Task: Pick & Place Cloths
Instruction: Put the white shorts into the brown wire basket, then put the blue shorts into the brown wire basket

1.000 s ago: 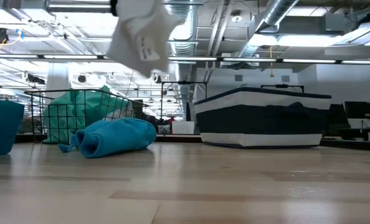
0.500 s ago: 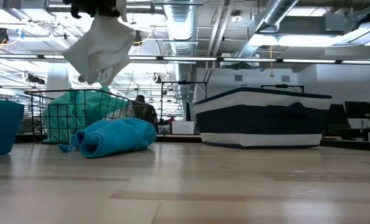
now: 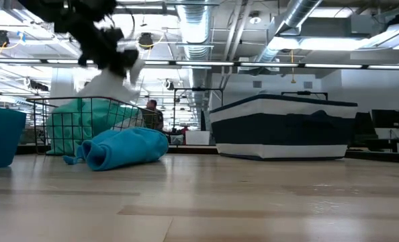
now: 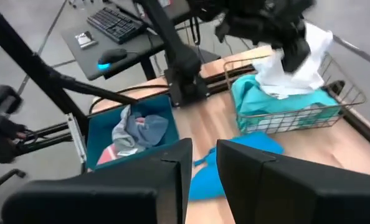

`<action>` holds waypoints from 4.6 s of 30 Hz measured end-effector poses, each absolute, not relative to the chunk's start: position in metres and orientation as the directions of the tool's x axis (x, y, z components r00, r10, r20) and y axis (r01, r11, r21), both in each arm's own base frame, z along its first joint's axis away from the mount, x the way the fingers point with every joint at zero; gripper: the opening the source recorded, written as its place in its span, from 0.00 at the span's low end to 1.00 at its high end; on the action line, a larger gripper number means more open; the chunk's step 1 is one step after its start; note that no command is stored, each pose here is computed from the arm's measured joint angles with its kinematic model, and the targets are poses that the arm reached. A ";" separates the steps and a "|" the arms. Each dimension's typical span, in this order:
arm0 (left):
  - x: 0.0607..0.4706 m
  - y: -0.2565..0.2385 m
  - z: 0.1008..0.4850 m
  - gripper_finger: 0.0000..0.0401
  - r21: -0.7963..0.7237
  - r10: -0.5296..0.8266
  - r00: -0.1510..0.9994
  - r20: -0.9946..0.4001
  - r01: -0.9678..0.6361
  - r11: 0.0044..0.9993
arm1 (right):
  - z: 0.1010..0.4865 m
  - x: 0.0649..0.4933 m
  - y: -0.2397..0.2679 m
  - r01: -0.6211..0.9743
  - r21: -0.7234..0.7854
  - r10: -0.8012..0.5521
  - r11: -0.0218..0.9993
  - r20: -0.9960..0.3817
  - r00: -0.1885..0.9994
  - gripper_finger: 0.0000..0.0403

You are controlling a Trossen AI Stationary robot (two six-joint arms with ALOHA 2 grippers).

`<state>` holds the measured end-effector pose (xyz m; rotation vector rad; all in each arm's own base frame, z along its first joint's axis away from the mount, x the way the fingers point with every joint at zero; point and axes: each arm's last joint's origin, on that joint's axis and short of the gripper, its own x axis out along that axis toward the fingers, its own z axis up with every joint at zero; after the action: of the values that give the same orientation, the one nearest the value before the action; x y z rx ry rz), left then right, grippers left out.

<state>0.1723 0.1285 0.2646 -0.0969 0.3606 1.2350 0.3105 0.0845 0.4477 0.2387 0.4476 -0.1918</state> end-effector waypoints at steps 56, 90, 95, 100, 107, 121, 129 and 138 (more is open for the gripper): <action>0.142 0.116 0.237 0.58 0.123 0.852 0.309 -0.423 -0.912 0.392 | 0.443 0.307 0.099 0.237 0.198 -0.118 0.951 -0.476 0.871 0.18; 0.145 0.137 0.216 0.64 0.117 0.732 0.301 -0.611 -0.880 0.460 | 0.442 0.300 0.114 0.213 0.236 -0.075 0.948 -0.486 0.871 0.18; 0.137 0.131 0.245 0.64 0.081 0.780 0.360 -0.512 -0.884 0.460 | 0.442 0.300 0.116 0.208 0.240 -0.070 0.948 -0.481 0.874 0.18; 0.130 0.125 0.264 0.63 0.046 0.809 0.393 -0.437 -0.888 0.457 | 0.442 0.300 0.116 0.205 0.241 -0.067 0.949 -0.480 0.875 0.18; 0.132 0.123 0.271 0.42 -0.033 0.758 0.491 -0.428 -0.847 0.530 | 0.442 0.300 0.116 0.209 0.239 -0.071 0.948 -0.480 0.875 0.18; 0.158 0.074 0.289 0.00 -0.342 0.187 0.943 -0.277 -0.278 0.898 | 0.425 0.299 0.126 0.218 0.245 -0.058 0.945 -0.530 0.846 0.18; 0.175 -0.001 0.300 0.00 -0.270 0.041 0.982 -0.183 -0.091 0.959 | 0.417 0.299 0.132 0.236 0.279 -0.050 0.931 -0.542 0.839 0.18; 0.205 -0.045 0.266 0.05 -0.081 0.150 0.926 -0.345 -0.189 0.979 | 0.416 0.300 0.133 0.255 0.322 -0.045 0.912 -0.539 0.841 0.18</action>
<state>0.2054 -0.0452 0.2656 -0.1133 0.3444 0.1744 0.3000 0.1327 0.4156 0.3967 0.5513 -0.1629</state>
